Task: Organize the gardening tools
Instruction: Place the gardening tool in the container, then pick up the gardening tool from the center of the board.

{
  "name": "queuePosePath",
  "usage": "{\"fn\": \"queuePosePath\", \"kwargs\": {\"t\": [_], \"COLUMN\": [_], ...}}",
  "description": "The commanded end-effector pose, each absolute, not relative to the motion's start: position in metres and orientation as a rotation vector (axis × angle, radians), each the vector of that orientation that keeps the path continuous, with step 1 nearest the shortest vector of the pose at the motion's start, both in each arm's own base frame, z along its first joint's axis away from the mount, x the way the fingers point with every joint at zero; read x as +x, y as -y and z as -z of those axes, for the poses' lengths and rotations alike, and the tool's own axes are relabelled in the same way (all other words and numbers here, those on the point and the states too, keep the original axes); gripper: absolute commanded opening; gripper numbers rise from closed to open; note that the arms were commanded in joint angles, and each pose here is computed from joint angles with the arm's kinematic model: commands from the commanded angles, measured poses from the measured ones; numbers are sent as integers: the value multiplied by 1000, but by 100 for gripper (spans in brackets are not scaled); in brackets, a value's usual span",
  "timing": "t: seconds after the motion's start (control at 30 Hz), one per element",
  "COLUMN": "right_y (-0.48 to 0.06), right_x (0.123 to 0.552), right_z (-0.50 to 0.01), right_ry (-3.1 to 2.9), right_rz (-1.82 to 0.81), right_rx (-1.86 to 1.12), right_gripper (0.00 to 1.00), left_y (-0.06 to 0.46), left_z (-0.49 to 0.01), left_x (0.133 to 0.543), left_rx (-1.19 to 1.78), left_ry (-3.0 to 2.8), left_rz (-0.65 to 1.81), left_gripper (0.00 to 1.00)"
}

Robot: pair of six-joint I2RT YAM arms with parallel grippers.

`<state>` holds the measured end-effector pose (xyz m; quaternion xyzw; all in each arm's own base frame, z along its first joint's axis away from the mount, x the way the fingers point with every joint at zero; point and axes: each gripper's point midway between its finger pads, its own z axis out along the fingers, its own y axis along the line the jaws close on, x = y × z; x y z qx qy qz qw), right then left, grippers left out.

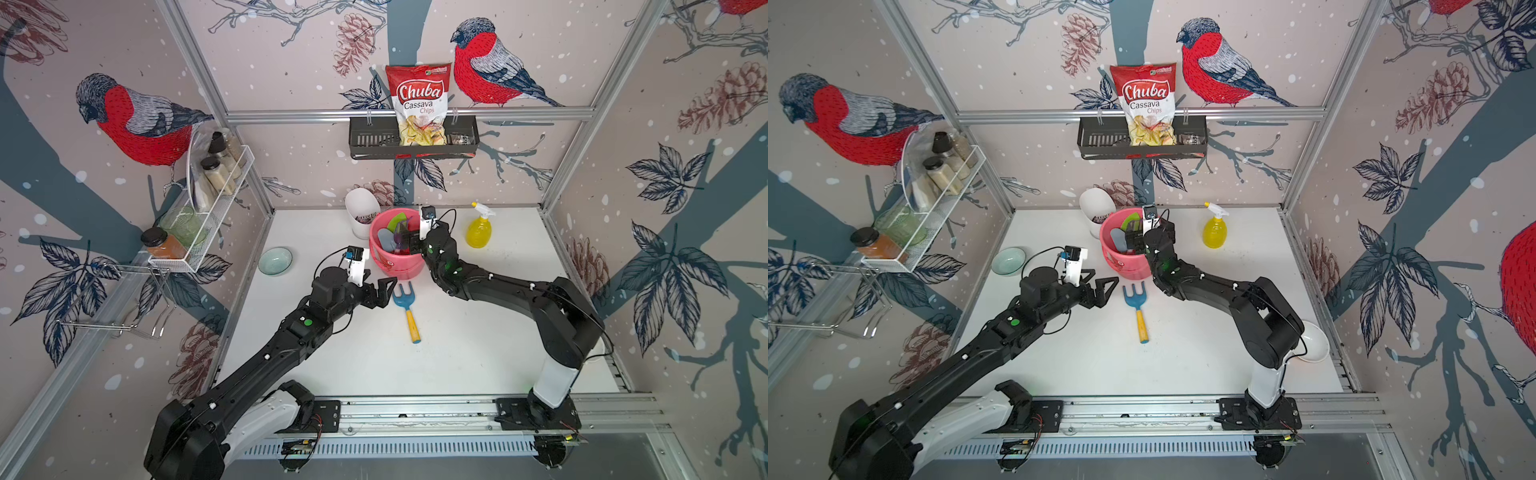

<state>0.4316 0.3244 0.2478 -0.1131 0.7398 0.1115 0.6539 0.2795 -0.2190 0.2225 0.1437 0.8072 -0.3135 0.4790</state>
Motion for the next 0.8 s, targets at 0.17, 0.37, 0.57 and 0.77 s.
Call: {"fn": "queuePosePath", "kwargs": {"t": [0.17, 0.37, 0.57, 0.77], "right_y": [-285, -247, -211, -182], "right_x": [407, 375, 343, 328], "right_z": [-289, -299, -313, -311], "right_ry": [-1684, -1759, -1763, -1782], "right_rz": [-266, -281, -308, -312], "right_rx": [-119, -68, -26, 26], "right_gripper": [100, 100, 100, 100], "left_y": [248, 267, 290, 296], "left_z": [-185, -145, -109, -79], "left_x": [276, 277, 271, 265], "left_rx": [213, 107, 64, 26], "left_ry": [-2107, -2258, -2436, -2581], "left_rz": [813, 852, 815, 713], "left_gripper": [93, 87, 85, 82]}}
